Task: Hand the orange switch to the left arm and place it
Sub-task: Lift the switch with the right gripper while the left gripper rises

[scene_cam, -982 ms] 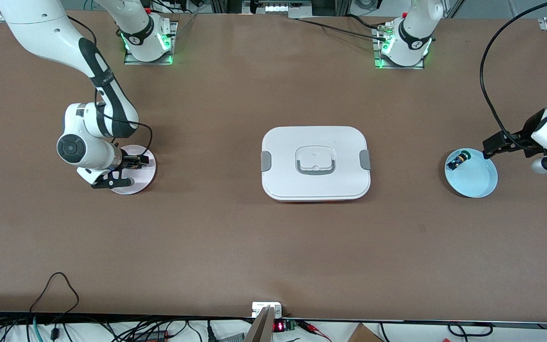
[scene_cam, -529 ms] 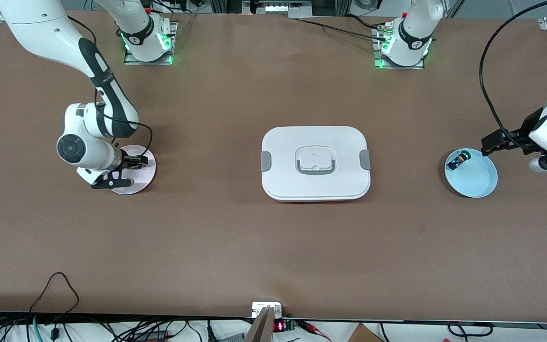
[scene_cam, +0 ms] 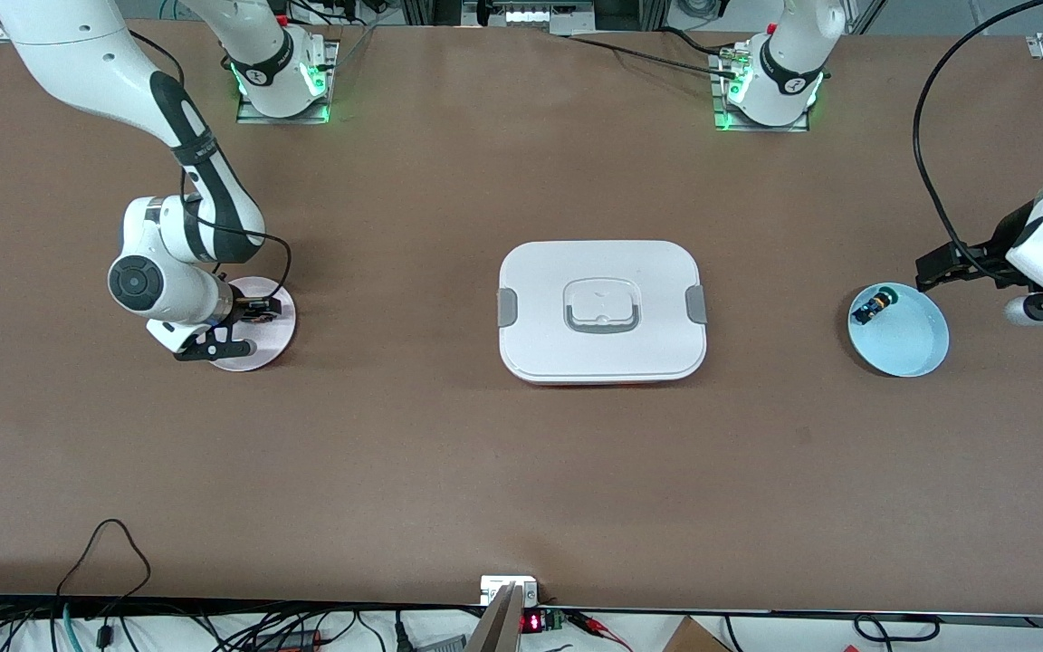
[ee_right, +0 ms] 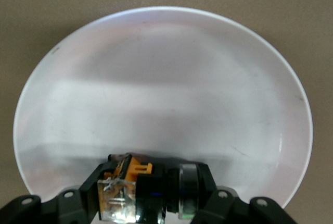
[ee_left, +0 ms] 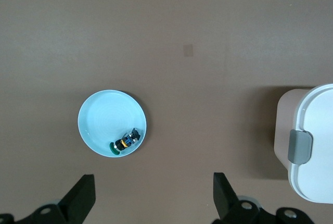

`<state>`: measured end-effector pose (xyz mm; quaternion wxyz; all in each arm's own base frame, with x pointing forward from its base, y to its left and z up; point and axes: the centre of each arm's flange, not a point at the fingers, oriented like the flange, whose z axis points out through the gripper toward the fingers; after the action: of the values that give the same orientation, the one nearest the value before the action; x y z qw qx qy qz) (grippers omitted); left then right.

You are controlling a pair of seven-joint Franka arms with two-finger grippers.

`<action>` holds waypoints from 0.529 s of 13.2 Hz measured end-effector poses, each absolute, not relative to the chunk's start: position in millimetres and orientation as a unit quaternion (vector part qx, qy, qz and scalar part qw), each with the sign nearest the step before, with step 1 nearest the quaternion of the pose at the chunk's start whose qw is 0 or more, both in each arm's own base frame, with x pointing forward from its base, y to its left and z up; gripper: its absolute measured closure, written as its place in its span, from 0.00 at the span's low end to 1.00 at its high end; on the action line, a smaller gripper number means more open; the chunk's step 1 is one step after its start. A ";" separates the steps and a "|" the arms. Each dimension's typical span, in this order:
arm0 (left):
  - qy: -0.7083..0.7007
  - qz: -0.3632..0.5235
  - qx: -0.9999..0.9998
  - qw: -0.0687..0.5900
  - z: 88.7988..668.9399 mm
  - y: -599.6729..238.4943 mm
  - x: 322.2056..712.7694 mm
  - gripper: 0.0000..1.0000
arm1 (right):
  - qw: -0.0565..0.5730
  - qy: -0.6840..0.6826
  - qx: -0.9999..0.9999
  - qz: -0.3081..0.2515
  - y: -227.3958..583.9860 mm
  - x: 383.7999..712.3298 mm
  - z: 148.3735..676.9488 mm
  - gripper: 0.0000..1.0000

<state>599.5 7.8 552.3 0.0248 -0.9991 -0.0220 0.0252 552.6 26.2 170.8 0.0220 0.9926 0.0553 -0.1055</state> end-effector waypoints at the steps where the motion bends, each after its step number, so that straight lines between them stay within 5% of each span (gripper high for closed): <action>1: -0.022 0.026 -0.999 0.025 552.3 7.7 599.4 0.00 | 0.022 0.059 0.992 -0.105 26.6 552.8 170.8 0.26; 7: -0.014 0.022 -0.999 0.024 564.3 -1.8 599.0 0.00 | 0.019 0.069 0.993 -0.095 34.6 559.7 180.3 0.26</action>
<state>599.0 -1.8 564.3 0.0241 -0.9994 -0.0142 0.0225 559.7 34.6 180.3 0.0194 0.9929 0.0693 -0.0948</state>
